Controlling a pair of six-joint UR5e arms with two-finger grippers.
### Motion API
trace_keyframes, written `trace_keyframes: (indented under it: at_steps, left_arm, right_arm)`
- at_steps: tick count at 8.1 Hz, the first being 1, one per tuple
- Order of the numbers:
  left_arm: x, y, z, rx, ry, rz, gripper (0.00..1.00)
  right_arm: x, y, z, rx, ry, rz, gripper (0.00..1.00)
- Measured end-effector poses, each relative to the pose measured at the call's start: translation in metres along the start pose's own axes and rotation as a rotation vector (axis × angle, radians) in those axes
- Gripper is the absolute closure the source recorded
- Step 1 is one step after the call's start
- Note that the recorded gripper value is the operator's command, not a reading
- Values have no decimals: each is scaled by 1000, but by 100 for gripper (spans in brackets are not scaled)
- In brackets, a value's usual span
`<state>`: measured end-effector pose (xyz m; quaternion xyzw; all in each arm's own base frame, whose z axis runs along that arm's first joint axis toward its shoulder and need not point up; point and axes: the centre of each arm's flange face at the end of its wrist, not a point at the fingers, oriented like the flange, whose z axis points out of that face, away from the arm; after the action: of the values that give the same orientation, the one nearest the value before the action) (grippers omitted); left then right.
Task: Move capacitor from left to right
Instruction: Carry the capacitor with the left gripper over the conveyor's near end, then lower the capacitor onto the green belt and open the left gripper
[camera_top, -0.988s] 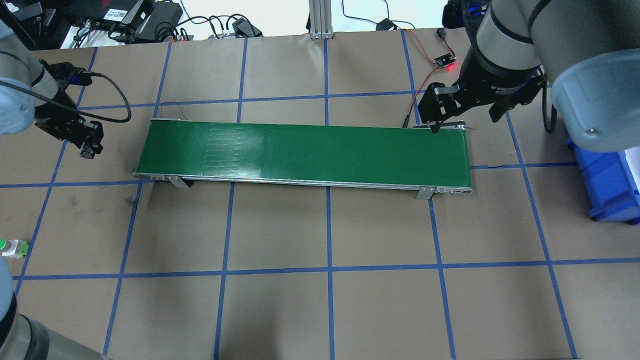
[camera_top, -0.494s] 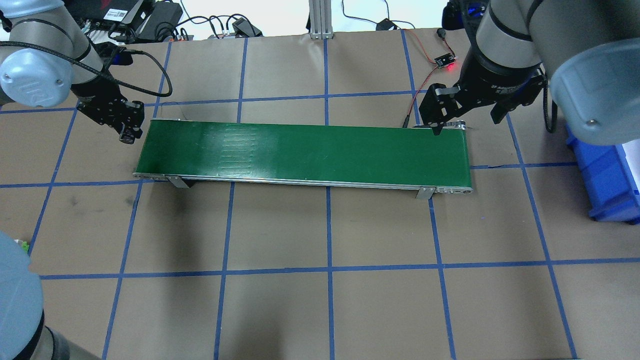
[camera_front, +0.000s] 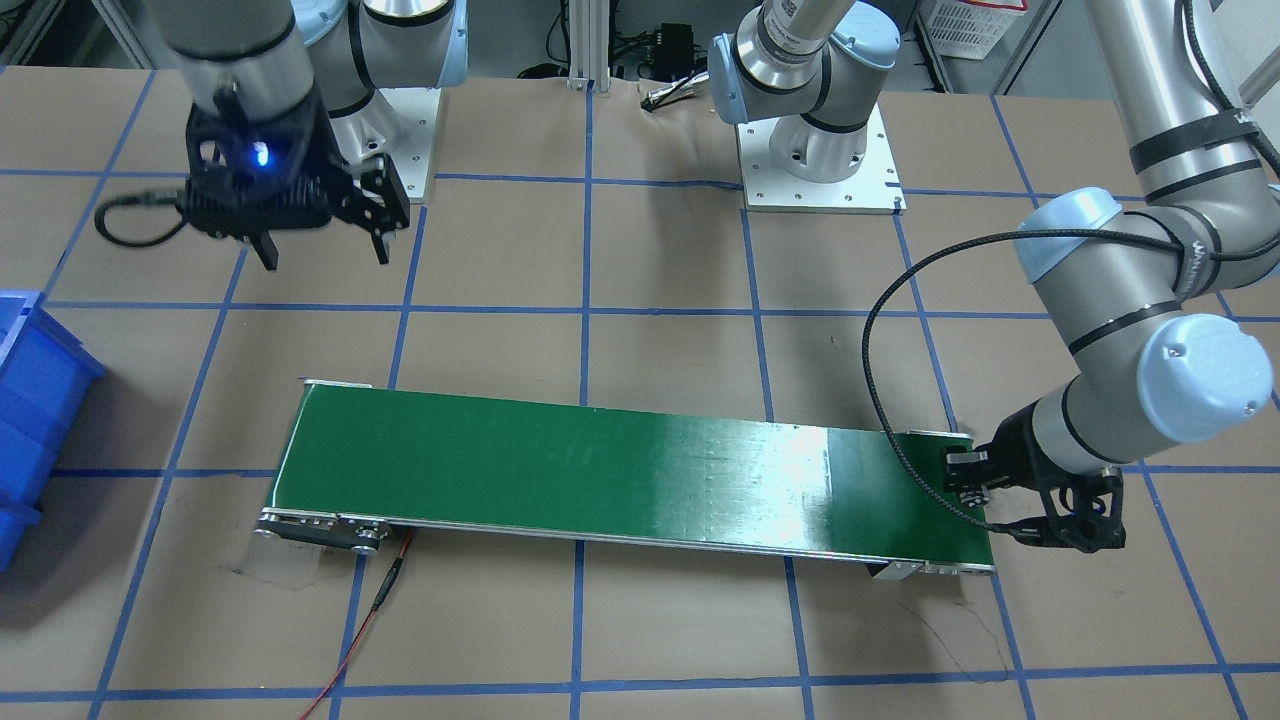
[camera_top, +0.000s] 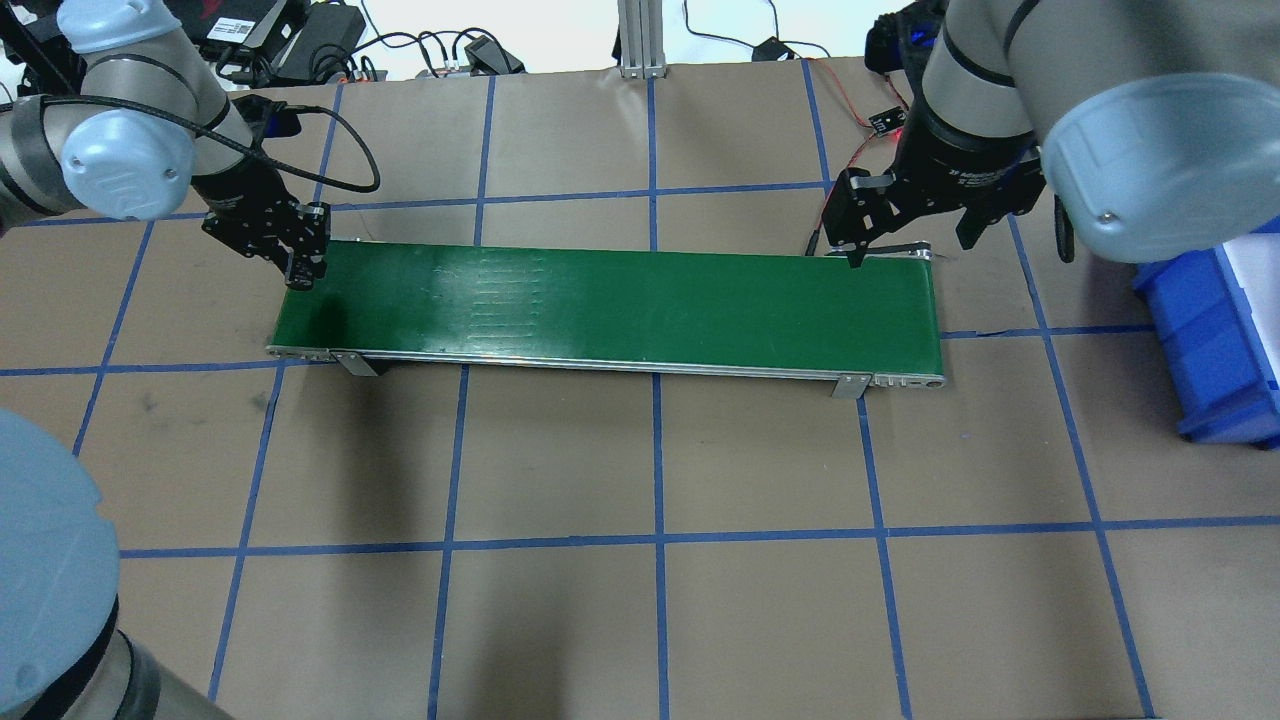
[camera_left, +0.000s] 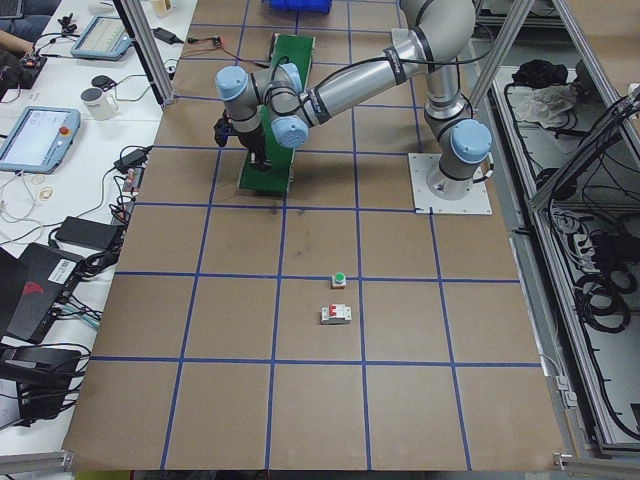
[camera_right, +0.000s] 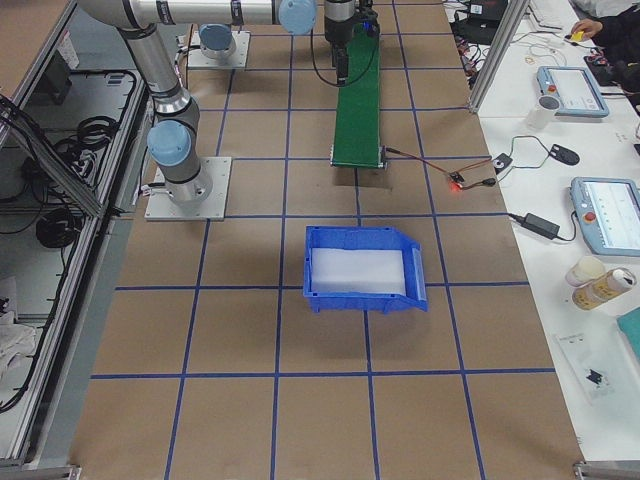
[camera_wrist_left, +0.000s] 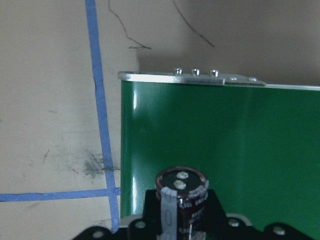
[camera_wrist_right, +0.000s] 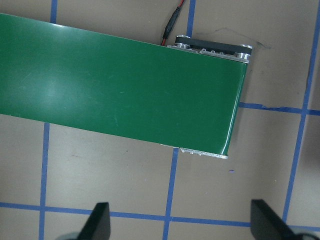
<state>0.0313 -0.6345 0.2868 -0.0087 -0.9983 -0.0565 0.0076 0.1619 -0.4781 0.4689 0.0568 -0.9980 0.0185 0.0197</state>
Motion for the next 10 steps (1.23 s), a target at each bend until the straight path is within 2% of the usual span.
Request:
trace_keyframes:
  at_steps: [3, 5, 9, 10]
  left_arm:
    - [39, -3, 3, 2, -8, -10, 100]
    - [43, -4, 6, -1, -9, -2, 100]
    - [44, -7, 18, -2, -8, -4, 100]
    - [44, -6, 23, -6, -6, -3, 96]
  right_arm:
    - [2, -17, 26, -21, -14, 0, 0]
    - [3, -21, 31, -20, -33, 3, 0]
    - [7, -23, 35, -28, -39, 15, 0]
    - [7, -23, 35, -28, -39, 16, 0]
